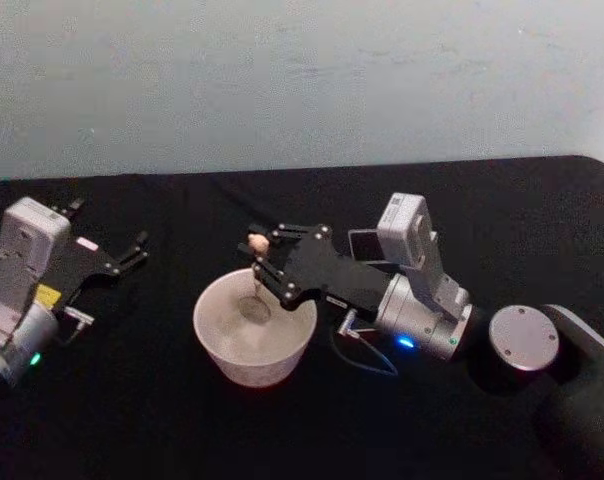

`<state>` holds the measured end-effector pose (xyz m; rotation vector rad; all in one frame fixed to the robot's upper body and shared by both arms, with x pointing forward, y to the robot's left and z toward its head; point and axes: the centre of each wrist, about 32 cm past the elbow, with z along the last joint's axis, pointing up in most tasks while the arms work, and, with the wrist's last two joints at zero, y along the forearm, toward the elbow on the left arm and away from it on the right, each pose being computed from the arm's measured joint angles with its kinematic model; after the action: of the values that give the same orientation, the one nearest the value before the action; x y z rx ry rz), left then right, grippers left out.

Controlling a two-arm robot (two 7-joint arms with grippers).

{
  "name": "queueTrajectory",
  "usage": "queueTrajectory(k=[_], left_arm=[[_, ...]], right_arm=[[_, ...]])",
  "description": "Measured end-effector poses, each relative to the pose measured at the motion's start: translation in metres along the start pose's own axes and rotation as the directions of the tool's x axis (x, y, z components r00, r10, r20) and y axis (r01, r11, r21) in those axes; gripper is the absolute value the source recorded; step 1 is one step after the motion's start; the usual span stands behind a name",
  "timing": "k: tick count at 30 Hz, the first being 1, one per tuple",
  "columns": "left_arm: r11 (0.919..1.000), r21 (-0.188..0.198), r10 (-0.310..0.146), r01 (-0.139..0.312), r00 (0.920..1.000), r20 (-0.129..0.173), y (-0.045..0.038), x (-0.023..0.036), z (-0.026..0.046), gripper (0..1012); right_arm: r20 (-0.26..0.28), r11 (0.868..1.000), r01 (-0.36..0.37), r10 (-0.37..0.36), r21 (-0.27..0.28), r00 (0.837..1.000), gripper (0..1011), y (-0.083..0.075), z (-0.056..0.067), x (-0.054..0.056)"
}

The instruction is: Pick up the stirring spoon with one hand, stir inside the cup, then place it back in its original position.

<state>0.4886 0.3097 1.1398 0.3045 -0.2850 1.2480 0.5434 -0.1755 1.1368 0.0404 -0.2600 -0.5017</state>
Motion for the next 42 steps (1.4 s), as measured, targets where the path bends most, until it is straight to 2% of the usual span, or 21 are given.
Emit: queueTrajectory(k=[13,18,26,33,42], left_arm=[[1.0000,0.000,0.000,0.000,1.0000,0.000,0.0000,0.0000,0.0000,1001],[1.0000,0.000,0.000,0.000,1.0000,0.000,0.0000,0.0000,0.0000,1001],[1.0000,0.000,0.000,0.000,1.0000,0.000,0.0000,0.0000,0.0000,1001],[1.0000,0.000,0.000,0.000,1.0000,0.000,0.0000,0.0000,0.0000,1001],[1.0000,0.000,0.000,0.000,1.0000,0.000,0.0000,0.0000,0.0000,1001]], right_arm=[[0.014,1.000,0.018,-0.018,-0.007,1.000,214,-0.008,0.000,0.005],[0.017,1.000,0.011,-0.011,-0.008,1.000,214,-0.022,0.003,0.005],[0.002,0.997,-0.072,0.072,0.002,0.997,214,-0.034,0.008,-0.008],[-0.009,0.993,-0.115,0.115,0.013,0.993,215,-0.025,0.009,-0.020],[-0.019,0.997,-0.070,0.071,0.028,0.997,214,-0.001,0.007,-0.018]])
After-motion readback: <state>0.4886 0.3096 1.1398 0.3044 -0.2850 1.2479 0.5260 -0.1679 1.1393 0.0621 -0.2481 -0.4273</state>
